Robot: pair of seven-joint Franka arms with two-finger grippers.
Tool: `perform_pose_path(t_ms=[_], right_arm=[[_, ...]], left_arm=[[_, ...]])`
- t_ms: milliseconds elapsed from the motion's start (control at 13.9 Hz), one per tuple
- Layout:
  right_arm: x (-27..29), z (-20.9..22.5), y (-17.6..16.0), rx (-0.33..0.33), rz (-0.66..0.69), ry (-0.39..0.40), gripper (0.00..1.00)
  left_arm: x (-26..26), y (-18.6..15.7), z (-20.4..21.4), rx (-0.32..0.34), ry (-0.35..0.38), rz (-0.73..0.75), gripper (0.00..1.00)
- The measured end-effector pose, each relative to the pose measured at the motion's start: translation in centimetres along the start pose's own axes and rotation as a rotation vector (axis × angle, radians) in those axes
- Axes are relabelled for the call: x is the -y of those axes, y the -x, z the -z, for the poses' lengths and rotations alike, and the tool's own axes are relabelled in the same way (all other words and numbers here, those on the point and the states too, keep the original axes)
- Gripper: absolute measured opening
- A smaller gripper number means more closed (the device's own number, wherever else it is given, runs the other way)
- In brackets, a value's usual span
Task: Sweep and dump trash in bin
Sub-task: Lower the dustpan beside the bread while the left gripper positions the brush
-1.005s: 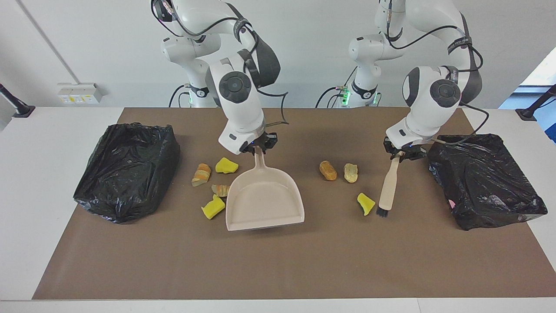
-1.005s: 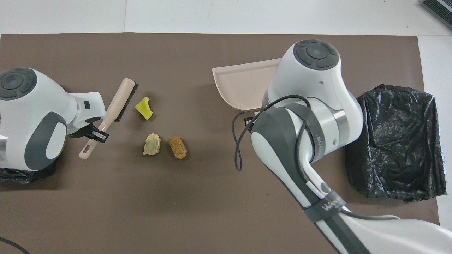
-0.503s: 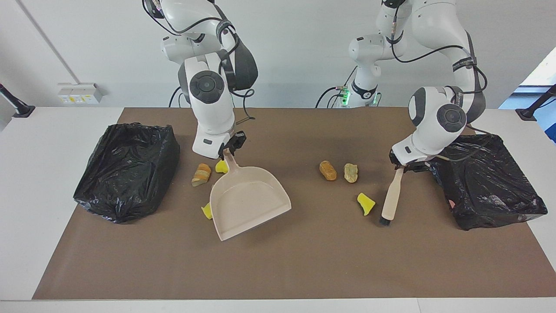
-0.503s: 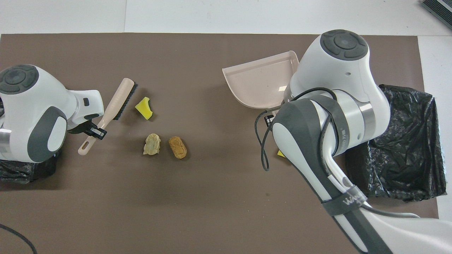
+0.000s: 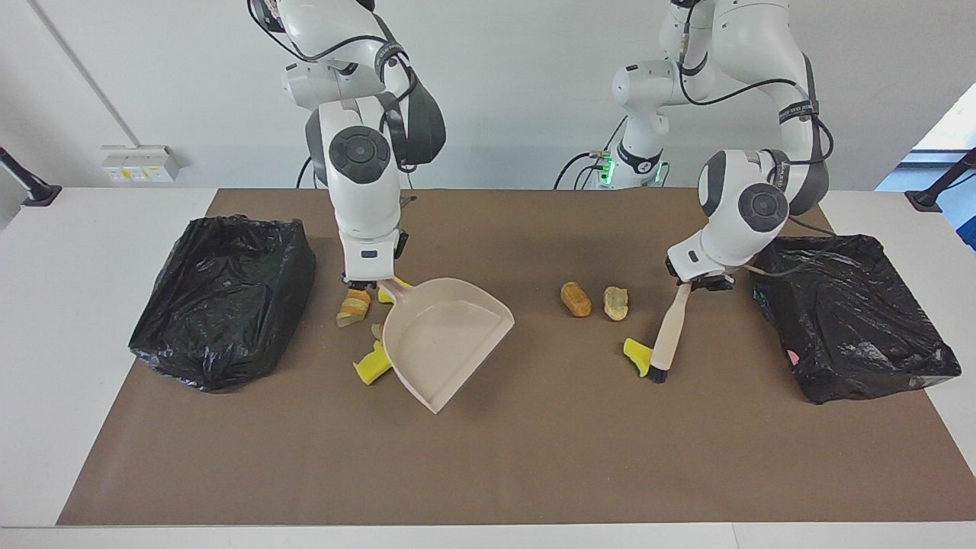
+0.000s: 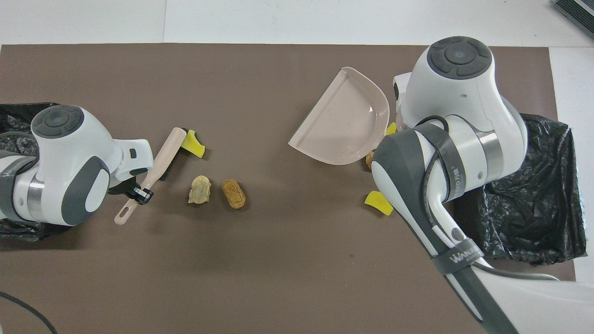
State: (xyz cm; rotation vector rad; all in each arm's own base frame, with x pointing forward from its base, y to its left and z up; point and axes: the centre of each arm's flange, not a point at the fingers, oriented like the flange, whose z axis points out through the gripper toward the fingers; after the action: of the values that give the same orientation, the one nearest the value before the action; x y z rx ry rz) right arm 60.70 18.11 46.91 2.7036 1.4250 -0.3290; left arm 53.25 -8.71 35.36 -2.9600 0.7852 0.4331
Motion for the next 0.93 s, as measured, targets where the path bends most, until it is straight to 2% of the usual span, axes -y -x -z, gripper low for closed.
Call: perform_pose_path(t_ms=[359,575,934], right_arm=[[-0.1,-0.3,0.0,0.031,0.26,0.03,0.32],[0.5,-1.6,-0.3,0.049,0.392,0.013,0.32],[3.0,-5.0,-3.1,0.012,0.552,0.062,0.32]], left_arm=[[-5.5,0.1,-0.2,0.038,-0.017,0.05,0.26],[-6.4,0.4,-0.5,0.047,0.02,0.094,0.26],[-9.3,0.3,-0.2,0.07,0.07,0.233,0.26]])
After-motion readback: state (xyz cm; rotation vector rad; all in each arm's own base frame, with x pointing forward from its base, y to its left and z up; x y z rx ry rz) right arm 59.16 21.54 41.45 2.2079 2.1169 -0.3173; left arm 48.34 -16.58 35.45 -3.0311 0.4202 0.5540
